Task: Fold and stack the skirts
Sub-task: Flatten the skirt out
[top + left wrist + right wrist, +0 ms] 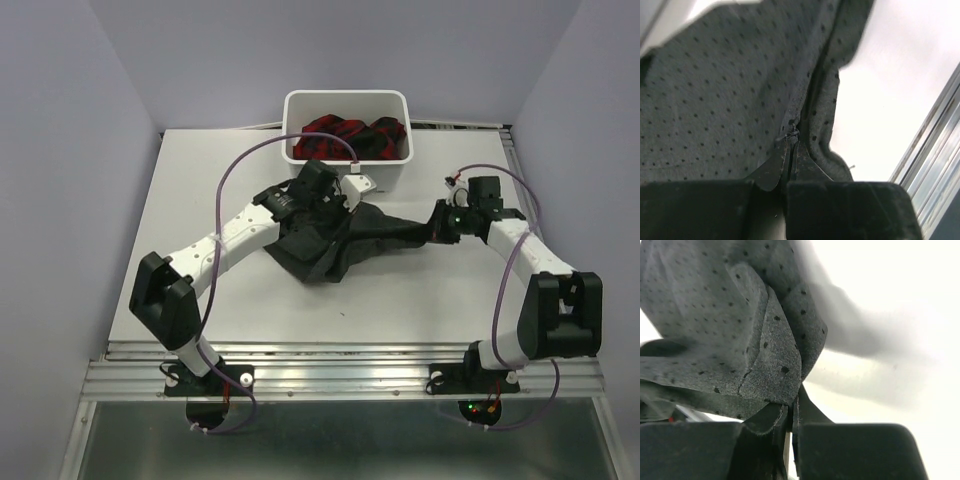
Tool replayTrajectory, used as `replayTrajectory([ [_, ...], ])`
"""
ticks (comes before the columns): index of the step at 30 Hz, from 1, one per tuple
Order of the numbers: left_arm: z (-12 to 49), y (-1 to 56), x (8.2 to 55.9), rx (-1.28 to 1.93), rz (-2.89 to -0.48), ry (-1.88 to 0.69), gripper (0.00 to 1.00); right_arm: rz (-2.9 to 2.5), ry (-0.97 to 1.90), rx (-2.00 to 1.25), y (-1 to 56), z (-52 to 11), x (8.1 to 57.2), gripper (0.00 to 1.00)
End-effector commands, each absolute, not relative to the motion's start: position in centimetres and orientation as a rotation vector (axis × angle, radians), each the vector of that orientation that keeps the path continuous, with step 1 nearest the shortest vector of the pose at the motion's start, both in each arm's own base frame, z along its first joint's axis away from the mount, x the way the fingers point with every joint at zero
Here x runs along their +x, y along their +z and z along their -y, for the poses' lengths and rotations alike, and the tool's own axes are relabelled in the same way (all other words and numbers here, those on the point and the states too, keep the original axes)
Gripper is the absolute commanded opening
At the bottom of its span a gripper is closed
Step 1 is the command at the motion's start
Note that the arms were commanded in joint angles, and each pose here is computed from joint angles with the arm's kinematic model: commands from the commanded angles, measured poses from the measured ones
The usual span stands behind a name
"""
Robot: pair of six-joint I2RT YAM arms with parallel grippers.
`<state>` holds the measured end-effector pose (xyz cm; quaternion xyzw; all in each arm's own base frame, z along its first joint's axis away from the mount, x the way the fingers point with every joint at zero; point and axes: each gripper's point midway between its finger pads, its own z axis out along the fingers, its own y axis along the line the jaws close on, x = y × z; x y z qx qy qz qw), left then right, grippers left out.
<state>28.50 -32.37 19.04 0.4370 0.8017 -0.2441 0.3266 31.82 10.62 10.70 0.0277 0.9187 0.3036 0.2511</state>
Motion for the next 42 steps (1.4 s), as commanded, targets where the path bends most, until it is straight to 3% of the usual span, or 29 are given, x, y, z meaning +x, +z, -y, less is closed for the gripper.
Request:
replayTrajectory([
  [1, 29.7, 18.6, 25.6, 1.288, -2.067, -0.644, 0.01, -2.405, 0.557, -0.102, 13.4, -7.8, 35.6, 0.01],
  [4, 29.0, 17.4, 24.5, 1.320, -2.074, -0.658, 0.08, -2.377, 0.538, -0.147, 14.5, -8.0, 36.8, 0.01],
  [13, 30.7, 16.7, 26.0, 1.246, -2.083, -0.683, 0.50, -2.406, 0.682, -0.326, 14.0, -13.5, 33.9, 0.01],
  [23, 32.1, 17.4, 24.8, 1.312, -2.021, -0.707, 0.64, -2.422, 0.694, -0.324, 14.0, -13.8, 33.2, 0.01],
  [24, 32.0, 17.4, 24.5, 1.316, -2.018, -0.697, 0.70, -2.425, 0.693, -0.323, 13.9, -13.8, 33.2, 0.01],
  [31, 33.9, 15.6, 20.7, 1.430, -1.944, -0.531, 0.71, -2.445, 0.680, -0.302, 13.0, -13.5, 32.7, 0.01],
  [42, 36.2, 11.7, 21.1, 1.396, -1.922, -0.170, 0.71, -2.476, 0.752, -0.283, 12.3, -14.2, 31.7, 0.01],
])
